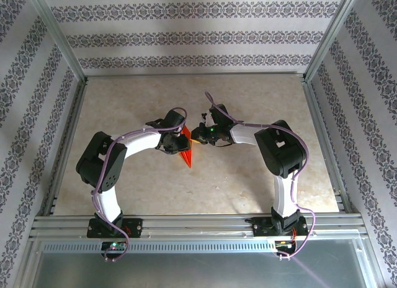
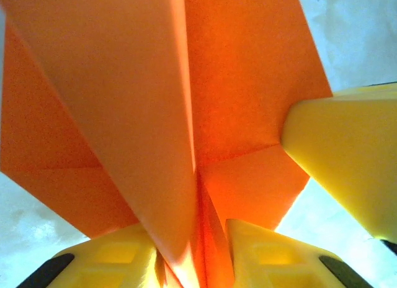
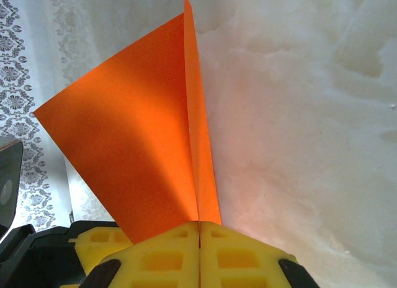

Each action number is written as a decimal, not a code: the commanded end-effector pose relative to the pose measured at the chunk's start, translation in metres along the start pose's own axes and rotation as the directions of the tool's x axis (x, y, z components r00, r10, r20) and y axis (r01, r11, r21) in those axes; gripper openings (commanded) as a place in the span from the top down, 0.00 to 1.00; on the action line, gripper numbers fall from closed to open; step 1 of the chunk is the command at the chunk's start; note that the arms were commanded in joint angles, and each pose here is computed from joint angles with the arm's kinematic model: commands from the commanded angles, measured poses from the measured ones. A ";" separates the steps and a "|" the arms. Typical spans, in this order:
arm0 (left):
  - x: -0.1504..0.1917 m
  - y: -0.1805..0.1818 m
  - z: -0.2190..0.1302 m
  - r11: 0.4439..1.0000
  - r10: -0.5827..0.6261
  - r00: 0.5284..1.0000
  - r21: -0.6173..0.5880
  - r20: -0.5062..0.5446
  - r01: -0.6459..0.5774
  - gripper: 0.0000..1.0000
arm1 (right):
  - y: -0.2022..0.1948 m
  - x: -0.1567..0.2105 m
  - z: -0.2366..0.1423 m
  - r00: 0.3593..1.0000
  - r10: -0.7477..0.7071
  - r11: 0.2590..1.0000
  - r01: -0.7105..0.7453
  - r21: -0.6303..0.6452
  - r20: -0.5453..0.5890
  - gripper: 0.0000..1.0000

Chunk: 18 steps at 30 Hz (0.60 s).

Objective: Fold a paper plane with a square sheet of paper (pick it up from the middle)
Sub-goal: Turn over a paper plane at the center of the table.

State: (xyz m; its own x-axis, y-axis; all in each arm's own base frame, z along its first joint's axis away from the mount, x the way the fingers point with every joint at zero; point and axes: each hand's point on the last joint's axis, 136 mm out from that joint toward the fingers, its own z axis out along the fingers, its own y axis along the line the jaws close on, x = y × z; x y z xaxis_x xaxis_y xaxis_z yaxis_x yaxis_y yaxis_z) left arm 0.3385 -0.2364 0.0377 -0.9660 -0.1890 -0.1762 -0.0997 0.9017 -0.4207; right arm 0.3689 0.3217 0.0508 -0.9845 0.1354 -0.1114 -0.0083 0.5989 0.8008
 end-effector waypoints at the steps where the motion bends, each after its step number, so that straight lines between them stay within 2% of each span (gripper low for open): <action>1: 0.003 -0.003 0.002 1.000 -0.013 1.000 -0.004 -0.026 0.013 0.72 | 0.006 0.008 0.001 1.000 -0.007 1.000 0.007 -0.014 -0.019 0.93; 7: 0.007 0.002 0.006 0.999 -0.026 0.999 -0.028 -0.044 0.024 0.77 | 0.007 0.007 0.001 1.000 -0.009 1.000 0.009 -0.014 -0.016 0.91; 14: 0.004 0.000 0.005 0.999 -0.030 0.999 -0.027 -0.039 0.029 0.87 | 0.008 0.006 -0.001 1.000 -0.010 1.000 0.010 -0.014 -0.011 0.88; 16: 0.002 0.000 0.003 0.999 -0.032 0.999 -0.035 -0.034 0.030 0.90 | 0.010 0.003 -0.005 1.000 -0.019 1.000 0.019 -0.012 0.005 0.84; 18: 0.002 0.001 -0.001 0.998 -0.024 0.999 -0.051 -0.030 0.022 0.93 | 0.012 -0.001 -0.012 0.999 -0.036 0.999 0.036 -0.004 0.028 0.75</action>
State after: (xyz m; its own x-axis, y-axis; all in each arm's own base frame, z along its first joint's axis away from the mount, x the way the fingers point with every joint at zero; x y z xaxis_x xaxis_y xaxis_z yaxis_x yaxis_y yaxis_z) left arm 0.3382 -0.2364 0.0352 -0.9678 -0.2038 -0.1478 -0.1276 0.9031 -0.4100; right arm 0.3692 0.3211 0.0511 -0.9839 0.1367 -0.1152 -0.0101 0.6011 0.7991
